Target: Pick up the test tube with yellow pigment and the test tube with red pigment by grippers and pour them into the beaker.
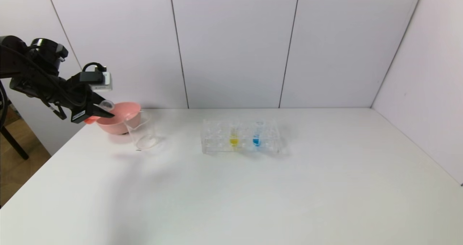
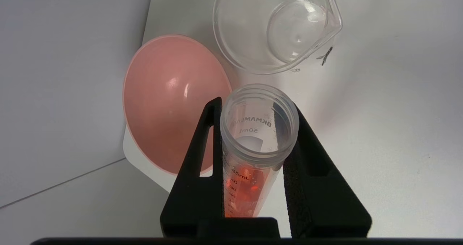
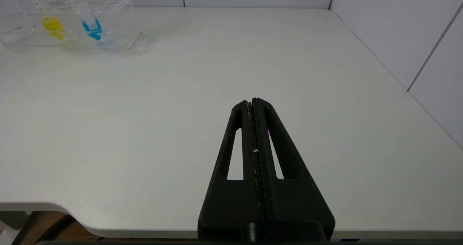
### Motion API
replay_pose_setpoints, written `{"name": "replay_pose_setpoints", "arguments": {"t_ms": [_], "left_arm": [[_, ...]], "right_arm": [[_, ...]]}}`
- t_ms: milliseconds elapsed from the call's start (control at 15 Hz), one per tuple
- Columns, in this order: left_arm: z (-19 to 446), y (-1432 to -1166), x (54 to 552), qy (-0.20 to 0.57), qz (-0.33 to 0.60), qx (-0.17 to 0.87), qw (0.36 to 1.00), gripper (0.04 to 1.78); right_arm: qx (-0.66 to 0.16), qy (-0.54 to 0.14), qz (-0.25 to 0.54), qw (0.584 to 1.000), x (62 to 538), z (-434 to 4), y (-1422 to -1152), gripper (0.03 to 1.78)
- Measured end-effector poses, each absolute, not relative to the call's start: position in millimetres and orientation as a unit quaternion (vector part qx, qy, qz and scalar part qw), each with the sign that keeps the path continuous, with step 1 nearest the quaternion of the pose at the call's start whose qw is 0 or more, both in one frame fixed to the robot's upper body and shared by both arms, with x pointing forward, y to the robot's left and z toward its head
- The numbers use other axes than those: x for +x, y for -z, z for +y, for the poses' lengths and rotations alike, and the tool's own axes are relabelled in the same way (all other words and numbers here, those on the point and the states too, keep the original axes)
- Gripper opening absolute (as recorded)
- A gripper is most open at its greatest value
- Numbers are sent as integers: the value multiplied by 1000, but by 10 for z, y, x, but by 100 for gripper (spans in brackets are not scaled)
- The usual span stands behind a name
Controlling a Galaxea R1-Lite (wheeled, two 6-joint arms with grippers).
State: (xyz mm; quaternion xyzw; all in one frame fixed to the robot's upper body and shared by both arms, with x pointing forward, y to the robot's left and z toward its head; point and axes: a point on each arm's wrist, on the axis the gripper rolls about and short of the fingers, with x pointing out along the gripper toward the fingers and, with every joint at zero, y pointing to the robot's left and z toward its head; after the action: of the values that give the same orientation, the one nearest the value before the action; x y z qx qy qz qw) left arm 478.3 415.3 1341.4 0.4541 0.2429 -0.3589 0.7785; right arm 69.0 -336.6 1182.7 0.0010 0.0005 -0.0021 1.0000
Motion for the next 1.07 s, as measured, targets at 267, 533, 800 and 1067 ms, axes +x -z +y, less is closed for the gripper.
{"name": "replay_pose_setpoints", "arguments": {"t_ms": [267, 533, 800, 1067], "left_arm": [[4068, -13415, 4823, 354, 246, 464, 773, 47], [3996, -13406, 4863, 348, 250, 473, 770, 47], [3907, -13408, 4894, 337, 259, 476, 770, 48], [3851, -13404, 4906, 326, 273, 489, 762, 48]], "right_arm": [[1, 2, 1, 1000, 690, -3366, -11827, 11], [1, 2, 1, 1000, 690, -3366, -11826, 11], [1, 2, 1, 1000, 690, -3366, -11826, 11], [1, 2, 1, 1000, 690, -3366, -11826, 11]]}}
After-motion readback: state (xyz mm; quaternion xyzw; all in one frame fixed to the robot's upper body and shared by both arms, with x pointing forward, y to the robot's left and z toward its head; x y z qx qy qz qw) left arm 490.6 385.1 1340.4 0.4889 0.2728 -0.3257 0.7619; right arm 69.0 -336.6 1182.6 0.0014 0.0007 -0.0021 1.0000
